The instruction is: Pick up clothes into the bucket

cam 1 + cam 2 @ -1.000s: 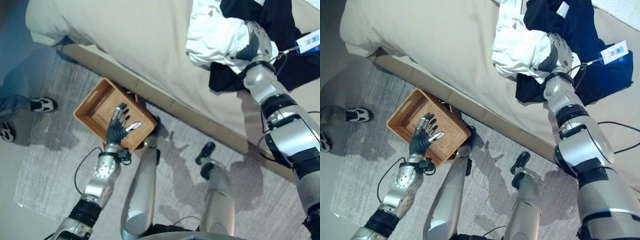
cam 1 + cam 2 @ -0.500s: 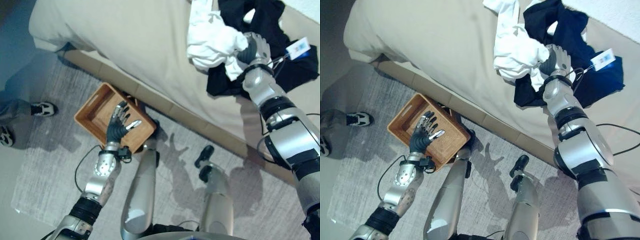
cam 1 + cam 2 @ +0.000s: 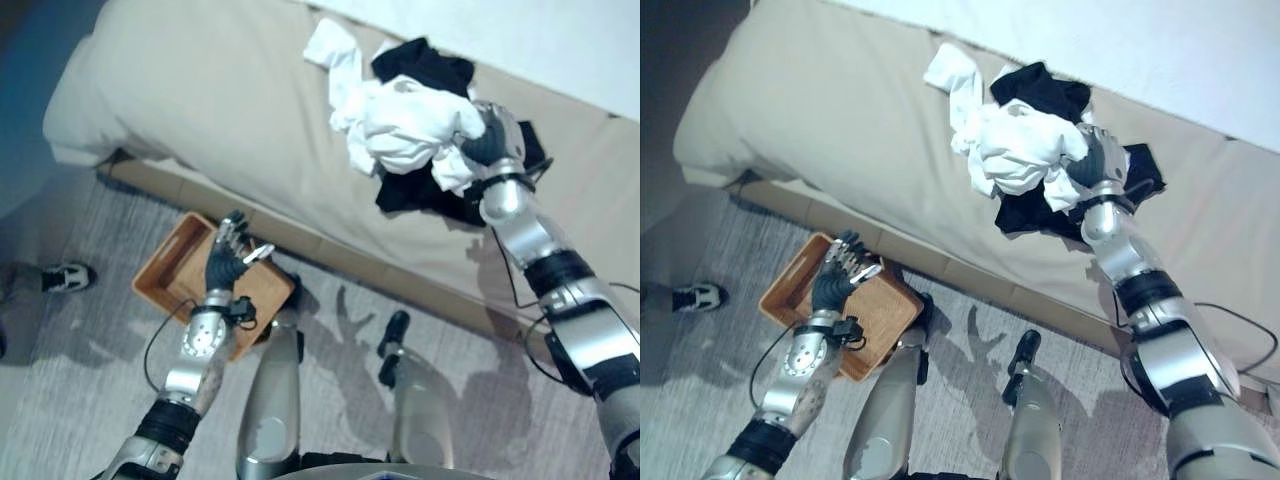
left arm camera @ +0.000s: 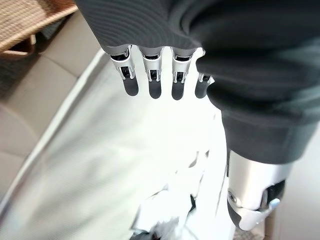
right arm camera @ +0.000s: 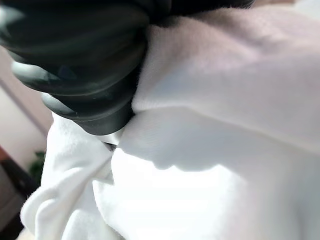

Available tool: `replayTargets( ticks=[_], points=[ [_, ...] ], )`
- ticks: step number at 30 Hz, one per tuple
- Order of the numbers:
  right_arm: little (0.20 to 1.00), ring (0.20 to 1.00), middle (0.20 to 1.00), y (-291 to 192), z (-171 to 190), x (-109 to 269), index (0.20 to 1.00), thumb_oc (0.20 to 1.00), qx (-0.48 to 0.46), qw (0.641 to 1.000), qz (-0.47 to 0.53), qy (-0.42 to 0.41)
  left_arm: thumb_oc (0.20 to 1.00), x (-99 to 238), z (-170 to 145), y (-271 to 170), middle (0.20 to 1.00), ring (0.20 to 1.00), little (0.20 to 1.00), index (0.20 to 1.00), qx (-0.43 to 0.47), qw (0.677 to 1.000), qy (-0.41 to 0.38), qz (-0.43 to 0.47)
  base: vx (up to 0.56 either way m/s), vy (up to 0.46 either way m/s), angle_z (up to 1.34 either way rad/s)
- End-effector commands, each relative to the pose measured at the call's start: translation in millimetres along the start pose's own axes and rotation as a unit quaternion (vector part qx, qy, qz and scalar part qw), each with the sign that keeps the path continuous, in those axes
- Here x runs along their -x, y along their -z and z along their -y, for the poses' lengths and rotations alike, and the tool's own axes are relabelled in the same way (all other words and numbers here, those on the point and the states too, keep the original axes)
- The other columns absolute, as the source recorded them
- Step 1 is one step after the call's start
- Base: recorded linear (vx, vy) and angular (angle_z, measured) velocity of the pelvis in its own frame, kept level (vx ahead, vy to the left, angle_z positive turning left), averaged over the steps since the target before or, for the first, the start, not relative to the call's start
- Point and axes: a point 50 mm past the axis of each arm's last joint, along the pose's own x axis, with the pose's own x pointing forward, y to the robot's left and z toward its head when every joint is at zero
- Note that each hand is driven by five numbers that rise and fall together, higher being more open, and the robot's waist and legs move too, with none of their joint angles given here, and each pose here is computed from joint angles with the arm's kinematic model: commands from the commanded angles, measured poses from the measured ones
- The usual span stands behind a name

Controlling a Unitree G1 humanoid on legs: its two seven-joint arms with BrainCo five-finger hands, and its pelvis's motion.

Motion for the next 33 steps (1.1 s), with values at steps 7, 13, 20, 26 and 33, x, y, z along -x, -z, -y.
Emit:
replayTargets(
  ticks=[7,13,20,26,33],
  points=[
    [0.200,0.200,0.200,-11,56,-1,0.200,0.200,-0.032,0.992,0.074,0.093,1.000,13,-8,11,1.000,1.000,1.000,1.000,0.007,1.000,0.004,-0.014,0.04,-0.032,-0.04],
    [0.200,0.200,0.200,-18,68,-2,0.200,0.200,-0.046,0.989,0.095,0.106,1.000,18,-10,15,1.000,1.000,1.000,1.000,0.001,1.000,0.013,-0.028,0.01,-0.012,-0.01],
    [0.200,0.200,0.200,-36,79,4,0.200,0.200,-0.112,0.978,0.148,0.092,1.000,18,-13,15,1.000,1.000,1.000,1.000,-0.018,0.999,0.013,-0.028,0.02,-0.006,-0.01],
    [0.200,0.200,0.200,-38,70,-1,0.200,0.200,-0.134,0.980,0.144,0.026,1.000,15,-10,13,1.000,1.000,1.000,1.000,-0.011,0.999,0.025,-0.025,0.02,-0.011,-0.12],
    [0.200,0.200,0.200,-24,39,-27,0.200,0.200,-0.103,0.993,0.053,-0.008,1.000,11,9,13,1.000,1.000,1.000,1.000,0.011,0.998,0.061,-0.028,-0.07,-0.003,-0.03]
  ],
)
